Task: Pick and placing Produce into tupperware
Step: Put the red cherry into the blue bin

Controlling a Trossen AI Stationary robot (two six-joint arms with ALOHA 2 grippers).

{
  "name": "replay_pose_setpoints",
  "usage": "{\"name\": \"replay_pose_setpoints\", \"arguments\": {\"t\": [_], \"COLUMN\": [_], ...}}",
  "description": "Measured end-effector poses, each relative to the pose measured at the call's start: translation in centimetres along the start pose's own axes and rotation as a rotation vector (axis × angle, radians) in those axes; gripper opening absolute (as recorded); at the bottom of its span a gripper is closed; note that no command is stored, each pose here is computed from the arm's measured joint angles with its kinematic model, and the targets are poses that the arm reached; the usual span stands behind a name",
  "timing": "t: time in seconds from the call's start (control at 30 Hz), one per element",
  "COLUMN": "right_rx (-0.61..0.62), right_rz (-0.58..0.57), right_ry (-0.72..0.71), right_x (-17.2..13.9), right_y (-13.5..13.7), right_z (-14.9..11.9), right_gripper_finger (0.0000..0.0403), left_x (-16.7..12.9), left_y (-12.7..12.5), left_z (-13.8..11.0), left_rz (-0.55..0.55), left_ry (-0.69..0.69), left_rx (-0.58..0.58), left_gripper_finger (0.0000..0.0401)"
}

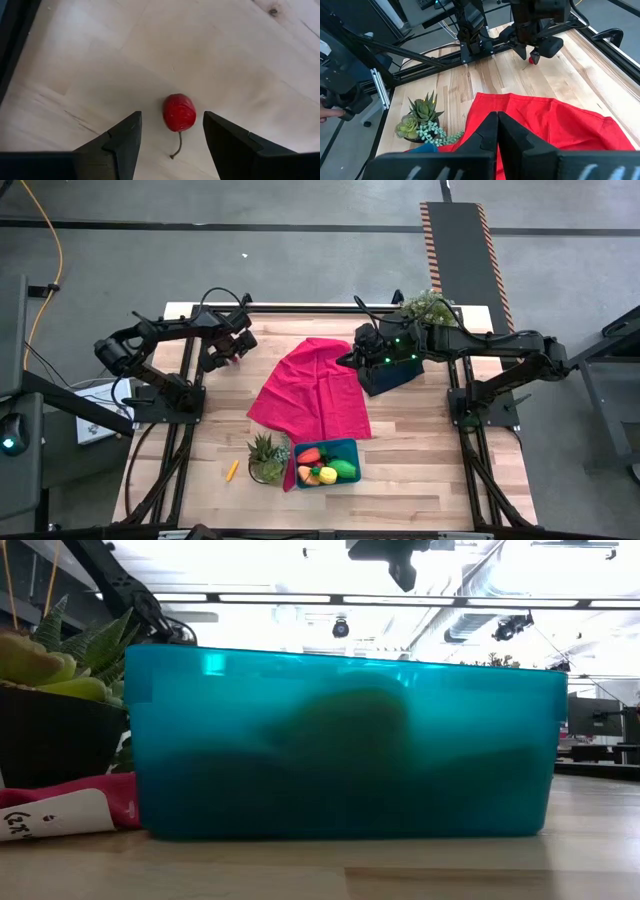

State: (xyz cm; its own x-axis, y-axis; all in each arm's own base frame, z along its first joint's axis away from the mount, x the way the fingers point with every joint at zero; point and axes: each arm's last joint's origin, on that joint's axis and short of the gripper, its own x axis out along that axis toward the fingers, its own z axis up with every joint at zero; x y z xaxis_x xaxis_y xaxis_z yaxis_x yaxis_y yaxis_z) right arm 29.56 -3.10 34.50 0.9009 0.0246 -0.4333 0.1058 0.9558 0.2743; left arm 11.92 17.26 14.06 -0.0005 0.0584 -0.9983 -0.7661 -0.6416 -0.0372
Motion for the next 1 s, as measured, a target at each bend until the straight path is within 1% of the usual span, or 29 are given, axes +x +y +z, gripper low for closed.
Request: {"name": "replay_pose_setpoints", "arguments": {"t": [0.4,0.8,1.0], "right_rx": [0.0,0.0,0.007], "right_rz": [0.0,0.0,0.0], "right_ry": [0.0,0.0,0.0], "right_x": [0.0,0.0,0.0], "right_y": [0.0,0.0,0.0], "right_z": [0.0,0.0,0.0], "right_gripper_finger": [0.0002,0.0002,0.0002], "left_x": [0.04,0.04,0.04], "left_y": [-0.21,-0.23,-0.23], "left_z": [0.12,0.14,0.14], "left_rz": [-0.015,-0.017,-0.017], "left_ry": [-0.025,-0.028,-0.028], "left_rx": [-0.001,-0.001,-0.001], "left_gripper_finger": [0.0198,0.012,0.0098]}}
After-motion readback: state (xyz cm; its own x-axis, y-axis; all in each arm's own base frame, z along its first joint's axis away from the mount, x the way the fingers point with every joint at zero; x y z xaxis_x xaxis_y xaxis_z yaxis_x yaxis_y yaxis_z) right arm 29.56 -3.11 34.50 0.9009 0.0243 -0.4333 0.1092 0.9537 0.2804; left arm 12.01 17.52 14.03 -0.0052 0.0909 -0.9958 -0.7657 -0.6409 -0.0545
